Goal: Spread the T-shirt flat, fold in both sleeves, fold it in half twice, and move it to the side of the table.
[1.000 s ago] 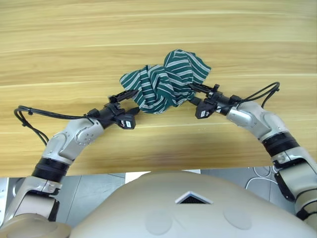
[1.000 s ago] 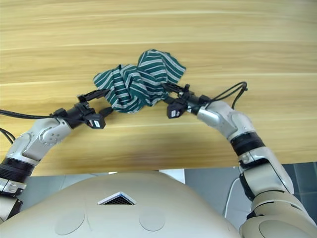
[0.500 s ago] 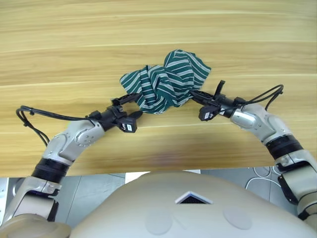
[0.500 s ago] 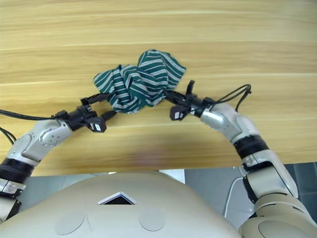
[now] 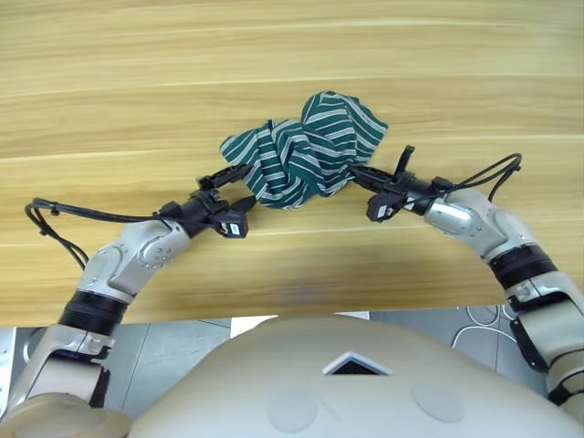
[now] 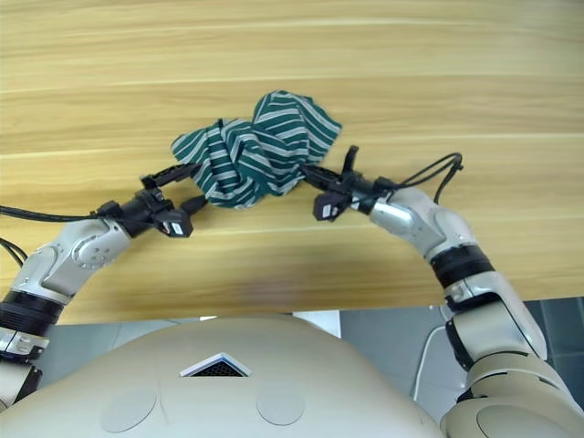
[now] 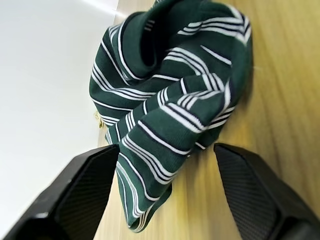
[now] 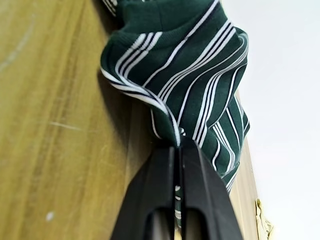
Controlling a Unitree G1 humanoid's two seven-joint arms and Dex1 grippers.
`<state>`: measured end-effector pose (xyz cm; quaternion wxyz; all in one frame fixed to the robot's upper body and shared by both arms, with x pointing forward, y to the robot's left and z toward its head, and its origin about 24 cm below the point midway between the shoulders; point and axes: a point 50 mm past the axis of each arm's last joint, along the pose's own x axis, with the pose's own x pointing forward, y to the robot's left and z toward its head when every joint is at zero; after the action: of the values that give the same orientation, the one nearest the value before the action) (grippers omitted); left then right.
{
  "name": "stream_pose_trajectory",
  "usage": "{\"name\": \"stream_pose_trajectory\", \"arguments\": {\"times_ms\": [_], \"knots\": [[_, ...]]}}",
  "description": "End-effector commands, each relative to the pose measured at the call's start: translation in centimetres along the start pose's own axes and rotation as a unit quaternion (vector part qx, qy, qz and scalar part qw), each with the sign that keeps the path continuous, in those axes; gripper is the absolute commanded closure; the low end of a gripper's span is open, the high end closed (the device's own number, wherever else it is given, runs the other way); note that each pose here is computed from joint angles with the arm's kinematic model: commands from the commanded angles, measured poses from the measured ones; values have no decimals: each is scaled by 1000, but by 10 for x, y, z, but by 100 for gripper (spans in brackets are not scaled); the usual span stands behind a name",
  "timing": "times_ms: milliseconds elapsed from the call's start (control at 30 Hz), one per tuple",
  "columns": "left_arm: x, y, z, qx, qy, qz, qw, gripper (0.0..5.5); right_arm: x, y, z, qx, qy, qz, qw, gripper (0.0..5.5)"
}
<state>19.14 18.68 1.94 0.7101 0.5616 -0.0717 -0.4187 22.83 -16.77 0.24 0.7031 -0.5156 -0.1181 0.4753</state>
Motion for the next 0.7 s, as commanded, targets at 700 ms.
{"name": "stream_pose_trajectory", "arguments": {"times_ms": [700], "knots": [[13, 6, 3, -15, -25, 52, 998, 350, -5, 49, -10, 31, 44, 94, 994, 550]]}}
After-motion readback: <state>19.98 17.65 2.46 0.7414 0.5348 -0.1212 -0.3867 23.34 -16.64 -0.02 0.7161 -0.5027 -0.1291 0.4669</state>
